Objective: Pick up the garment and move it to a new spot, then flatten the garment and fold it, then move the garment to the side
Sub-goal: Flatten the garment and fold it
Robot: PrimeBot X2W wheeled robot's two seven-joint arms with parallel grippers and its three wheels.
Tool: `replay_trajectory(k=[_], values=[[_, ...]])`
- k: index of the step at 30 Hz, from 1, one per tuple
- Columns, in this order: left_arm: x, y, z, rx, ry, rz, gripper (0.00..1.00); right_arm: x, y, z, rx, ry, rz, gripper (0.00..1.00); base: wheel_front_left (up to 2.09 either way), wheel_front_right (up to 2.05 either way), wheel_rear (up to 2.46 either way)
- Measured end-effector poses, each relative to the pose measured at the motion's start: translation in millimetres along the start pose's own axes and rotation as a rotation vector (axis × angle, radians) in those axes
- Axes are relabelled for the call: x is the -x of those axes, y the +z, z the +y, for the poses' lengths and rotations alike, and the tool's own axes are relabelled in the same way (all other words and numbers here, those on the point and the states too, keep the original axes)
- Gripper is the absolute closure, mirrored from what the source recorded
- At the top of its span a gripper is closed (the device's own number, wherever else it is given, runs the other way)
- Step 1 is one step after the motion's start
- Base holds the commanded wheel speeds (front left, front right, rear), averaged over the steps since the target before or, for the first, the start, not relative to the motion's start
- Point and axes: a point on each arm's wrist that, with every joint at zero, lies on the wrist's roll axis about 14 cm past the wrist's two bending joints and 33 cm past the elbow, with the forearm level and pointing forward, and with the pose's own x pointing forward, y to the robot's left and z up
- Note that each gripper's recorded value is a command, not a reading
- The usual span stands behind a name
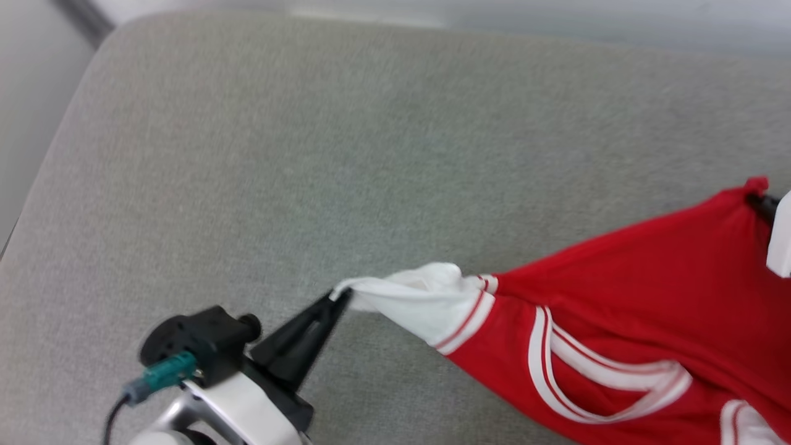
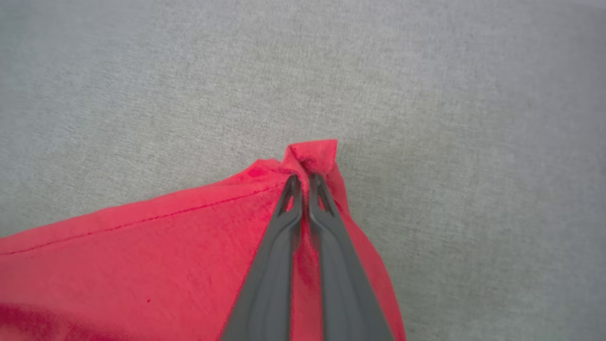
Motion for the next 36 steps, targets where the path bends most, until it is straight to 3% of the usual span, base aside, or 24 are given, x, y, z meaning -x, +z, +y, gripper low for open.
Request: replay_trajectory(k=[8, 15, 26, 36], values=[[11, 74, 2, -0.149, -0.009, -0.171, 1.0, 97, 96, -11, -0.018, -0.015, -0.415, 1.0, 0.0, 0.0, 0.0], [19, 151, -4, -0.262, -0.015, -0.378, 1.0, 183, 139, -6, 0.02, -0.023, -0.652, 1.0, 0.0, 0.0, 0.0], [45, 256, -24, -0.318, -0.036, -0.673, 1.0, 291, 164, 8, 0.046, -0.037, -0.918, 1.0, 0.0, 0.0, 0.0], [51, 327, -29, -0.347, -0.051, -0.862, 1.0, 321, 172, 9, 0.026, -0.039, -1.014, 1.0, 0.0, 0.0, 0.0]])
